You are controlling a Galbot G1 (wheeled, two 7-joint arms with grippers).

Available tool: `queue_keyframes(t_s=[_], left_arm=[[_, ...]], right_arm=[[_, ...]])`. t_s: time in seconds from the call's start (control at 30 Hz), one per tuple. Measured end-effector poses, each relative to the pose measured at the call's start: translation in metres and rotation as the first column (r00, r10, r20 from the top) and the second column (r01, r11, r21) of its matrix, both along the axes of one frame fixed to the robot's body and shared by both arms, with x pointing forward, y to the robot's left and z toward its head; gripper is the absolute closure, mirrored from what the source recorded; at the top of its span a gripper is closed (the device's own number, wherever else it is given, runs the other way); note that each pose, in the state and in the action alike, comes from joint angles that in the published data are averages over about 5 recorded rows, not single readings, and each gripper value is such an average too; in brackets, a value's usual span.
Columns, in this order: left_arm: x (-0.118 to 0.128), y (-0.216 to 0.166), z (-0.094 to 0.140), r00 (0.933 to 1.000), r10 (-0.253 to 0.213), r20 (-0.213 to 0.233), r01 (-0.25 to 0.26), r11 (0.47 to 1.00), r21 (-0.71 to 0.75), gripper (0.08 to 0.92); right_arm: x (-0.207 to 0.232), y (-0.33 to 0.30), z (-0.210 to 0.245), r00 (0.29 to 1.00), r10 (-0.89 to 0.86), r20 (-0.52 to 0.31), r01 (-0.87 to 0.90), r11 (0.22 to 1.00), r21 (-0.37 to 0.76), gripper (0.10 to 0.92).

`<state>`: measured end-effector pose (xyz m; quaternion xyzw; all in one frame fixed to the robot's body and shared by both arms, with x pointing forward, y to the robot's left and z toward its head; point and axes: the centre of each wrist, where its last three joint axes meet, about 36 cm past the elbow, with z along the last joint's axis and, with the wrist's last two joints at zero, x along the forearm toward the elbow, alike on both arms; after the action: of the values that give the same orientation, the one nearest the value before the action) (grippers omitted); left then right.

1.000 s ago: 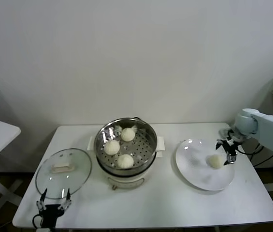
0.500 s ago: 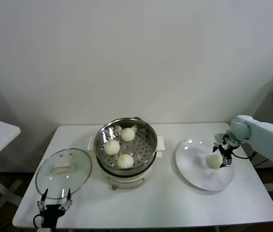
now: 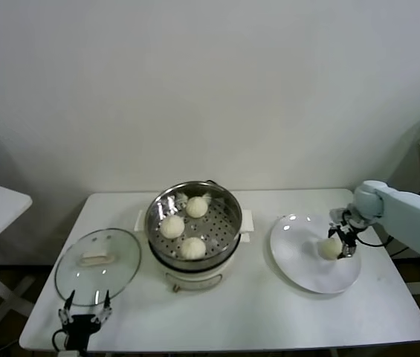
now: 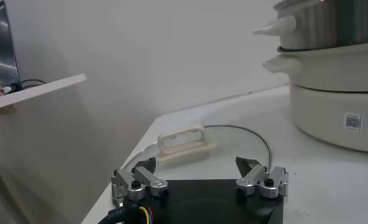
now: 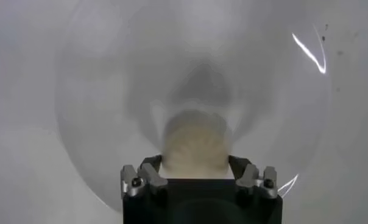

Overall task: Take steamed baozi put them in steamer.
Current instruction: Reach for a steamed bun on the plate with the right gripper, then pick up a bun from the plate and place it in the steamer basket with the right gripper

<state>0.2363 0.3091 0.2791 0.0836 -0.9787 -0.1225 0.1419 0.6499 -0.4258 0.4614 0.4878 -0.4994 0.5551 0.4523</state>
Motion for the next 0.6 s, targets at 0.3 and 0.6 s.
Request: queue_keyframes(t_s=[0.3, 0.6], left_arm=[[0.002, 0.0, 0.002, 1.0, -0.002, 0.006, 0.002, 1.0, 0.001, 0.177], [0.005, -0.003, 0.004, 0.9999, -0.008, 0.013, 0.008, 1.0, -0.004, 0.177]], right_arm=[[-0.002, -0.001, 0.011, 1.0, -0.001, 0.012, 0.001, 1.0, -0.009, 0.407], [0.001, 0.023, 0.08, 0.999, 0.021, 0.04, -0.022, 1.0, 0.014, 0.417]])
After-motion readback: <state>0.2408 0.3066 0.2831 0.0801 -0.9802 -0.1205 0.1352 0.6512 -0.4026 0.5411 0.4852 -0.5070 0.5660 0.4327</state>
